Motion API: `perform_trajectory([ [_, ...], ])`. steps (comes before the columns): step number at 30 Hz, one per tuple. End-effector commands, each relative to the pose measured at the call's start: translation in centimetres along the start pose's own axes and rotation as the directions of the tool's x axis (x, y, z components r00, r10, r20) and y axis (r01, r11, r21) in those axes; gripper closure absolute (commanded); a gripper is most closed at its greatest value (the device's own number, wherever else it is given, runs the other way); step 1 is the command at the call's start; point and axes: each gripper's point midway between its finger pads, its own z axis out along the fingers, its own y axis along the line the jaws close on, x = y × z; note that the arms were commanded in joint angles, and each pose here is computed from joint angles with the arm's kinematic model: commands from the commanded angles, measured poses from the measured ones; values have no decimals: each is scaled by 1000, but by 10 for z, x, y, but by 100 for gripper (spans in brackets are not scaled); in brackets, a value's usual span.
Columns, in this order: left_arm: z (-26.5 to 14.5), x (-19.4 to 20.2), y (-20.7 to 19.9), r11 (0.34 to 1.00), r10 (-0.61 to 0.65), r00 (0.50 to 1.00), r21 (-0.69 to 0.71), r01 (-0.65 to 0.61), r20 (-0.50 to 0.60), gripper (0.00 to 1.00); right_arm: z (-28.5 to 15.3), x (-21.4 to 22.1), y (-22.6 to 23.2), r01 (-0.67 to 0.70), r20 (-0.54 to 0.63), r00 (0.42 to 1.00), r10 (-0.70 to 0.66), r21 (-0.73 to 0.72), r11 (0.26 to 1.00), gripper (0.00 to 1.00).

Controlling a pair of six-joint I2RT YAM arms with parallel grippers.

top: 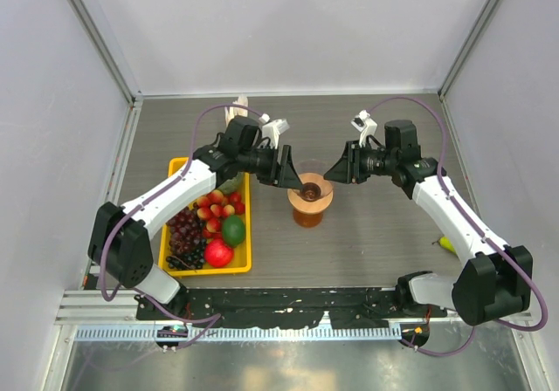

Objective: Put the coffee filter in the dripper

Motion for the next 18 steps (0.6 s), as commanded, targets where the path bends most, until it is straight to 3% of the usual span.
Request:
perform_trajectory([
  [1,6,11,18,999,-29,999,-35,28,-31,45,8,18,-21,-16,-46,999,19,61,998,69],
  [11,1,5,12,1000,-5,1000,-30,5,-14,43,7,18,-20,-9,-49,999,12,59,998,69],
  [15,-5,-4,2,1000,29,1000,-13,-29,11,31,1,7,-8,25,-32,999,-24,36,999,61],
  [18,-10,-12,-5,999,47,998,-4,-47,33,27,-4,-1,-1,52,-3,999,-52,35,998,53],
])
